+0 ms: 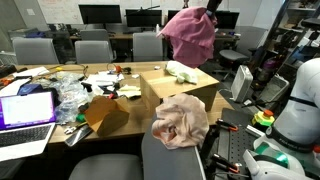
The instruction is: Put the clothes on the head rest of the chair
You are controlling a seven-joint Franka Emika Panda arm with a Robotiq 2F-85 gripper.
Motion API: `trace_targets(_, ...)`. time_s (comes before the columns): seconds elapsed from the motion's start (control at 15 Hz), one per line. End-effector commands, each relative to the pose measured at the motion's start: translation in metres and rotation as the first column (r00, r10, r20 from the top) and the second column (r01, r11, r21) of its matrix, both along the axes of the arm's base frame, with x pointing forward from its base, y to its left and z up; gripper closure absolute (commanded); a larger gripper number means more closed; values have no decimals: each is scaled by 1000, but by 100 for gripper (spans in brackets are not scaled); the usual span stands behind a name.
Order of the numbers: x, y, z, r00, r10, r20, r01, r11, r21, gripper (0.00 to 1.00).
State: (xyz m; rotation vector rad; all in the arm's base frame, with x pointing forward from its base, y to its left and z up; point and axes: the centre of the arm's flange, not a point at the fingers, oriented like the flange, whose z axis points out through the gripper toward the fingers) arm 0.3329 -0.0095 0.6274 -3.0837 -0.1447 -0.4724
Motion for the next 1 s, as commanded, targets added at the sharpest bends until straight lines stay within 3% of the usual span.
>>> trace_targets(0.0, -10, 9, 14, 981, 182, -61, -178, 982, 61, 98)
trace_targets(0.2, -11, 15, 10, 939, 318, -133, -304, 946, 110, 98)
trace_targets(0.4, -12, 24, 6, 874, 437, -212, -414, 899, 143, 98)
trace_targets(0.93, -3, 77, -2, 719, 608, -337, -617, 781, 96, 98)
